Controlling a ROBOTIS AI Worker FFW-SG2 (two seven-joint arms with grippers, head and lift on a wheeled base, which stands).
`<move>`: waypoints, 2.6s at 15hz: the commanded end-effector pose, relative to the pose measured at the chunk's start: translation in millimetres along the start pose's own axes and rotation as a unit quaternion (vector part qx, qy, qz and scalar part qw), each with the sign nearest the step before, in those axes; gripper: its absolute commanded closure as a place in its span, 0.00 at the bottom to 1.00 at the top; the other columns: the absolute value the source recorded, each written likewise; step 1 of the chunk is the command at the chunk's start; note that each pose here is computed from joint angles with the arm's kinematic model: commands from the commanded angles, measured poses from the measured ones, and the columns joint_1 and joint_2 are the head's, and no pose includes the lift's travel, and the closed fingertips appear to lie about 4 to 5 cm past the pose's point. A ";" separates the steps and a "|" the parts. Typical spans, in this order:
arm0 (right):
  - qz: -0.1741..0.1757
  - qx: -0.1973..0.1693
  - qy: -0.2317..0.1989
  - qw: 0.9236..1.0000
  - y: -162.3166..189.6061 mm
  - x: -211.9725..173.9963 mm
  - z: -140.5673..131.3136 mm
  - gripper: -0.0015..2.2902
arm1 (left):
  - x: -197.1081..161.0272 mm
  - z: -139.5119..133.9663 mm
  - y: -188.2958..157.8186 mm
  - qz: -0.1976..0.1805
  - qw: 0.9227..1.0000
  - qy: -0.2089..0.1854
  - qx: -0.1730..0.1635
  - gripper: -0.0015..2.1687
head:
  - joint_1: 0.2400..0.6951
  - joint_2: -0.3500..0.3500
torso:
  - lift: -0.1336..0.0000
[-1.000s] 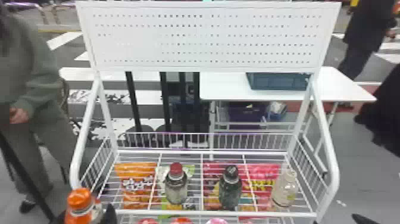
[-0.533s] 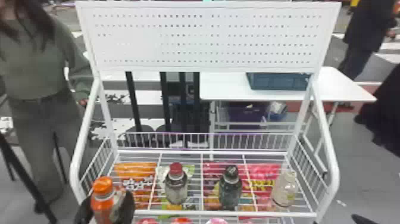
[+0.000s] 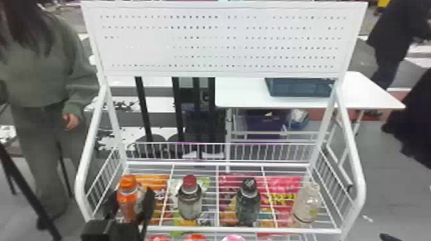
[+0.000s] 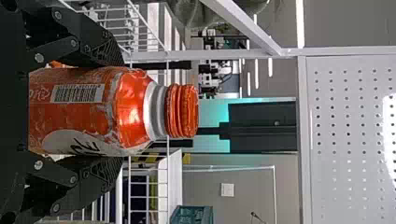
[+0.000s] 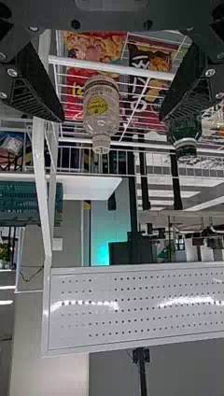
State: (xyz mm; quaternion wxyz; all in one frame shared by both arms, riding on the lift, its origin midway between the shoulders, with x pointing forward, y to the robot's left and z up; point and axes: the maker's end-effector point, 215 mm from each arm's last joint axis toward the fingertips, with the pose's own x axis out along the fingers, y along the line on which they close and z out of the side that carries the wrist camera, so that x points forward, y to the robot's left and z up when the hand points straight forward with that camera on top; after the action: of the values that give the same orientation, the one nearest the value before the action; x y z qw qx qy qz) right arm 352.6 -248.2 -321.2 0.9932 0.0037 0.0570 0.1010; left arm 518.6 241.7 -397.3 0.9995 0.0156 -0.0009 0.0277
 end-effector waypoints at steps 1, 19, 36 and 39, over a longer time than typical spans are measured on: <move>-0.001 -0.002 0.002 1.000 -0.8 0.5 -2.5 0.06 | 18.8 -13.3 5.3 0.006 1.000 -0.004 0.001 0.24 | 0.57 0.50 | 1.00; -0.001 -0.003 0.004 1.000 -1.3 -0.5 -3.7 0.06 | -2.7 -2.4 19.3 0.016 1.000 -0.007 -0.005 0.04 | 0.57 0.50 | 1.00; 0.018 0.001 -0.016 1.000 24.3 13.7 12.0 0.06 | -160.9 109.3 21.3 0.011 1.000 0.004 -0.009 0.04 | 0.57 0.50 | 1.00; 0.019 0.002 -0.021 1.000 26.7 14.8 16.3 0.06 | -161.8 108.5 21.4 0.011 1.000 0.004 -0.005 0.04 | 0.57 0.50 | 1.00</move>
State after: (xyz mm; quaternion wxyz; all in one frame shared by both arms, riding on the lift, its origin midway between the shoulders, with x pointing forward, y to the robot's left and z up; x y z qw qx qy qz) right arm 363.1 -219.7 -307.9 0.9920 0.0088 0.0383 0.1197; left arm 356.2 250.8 -288.9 0.9992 0.0076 0.0032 0.0392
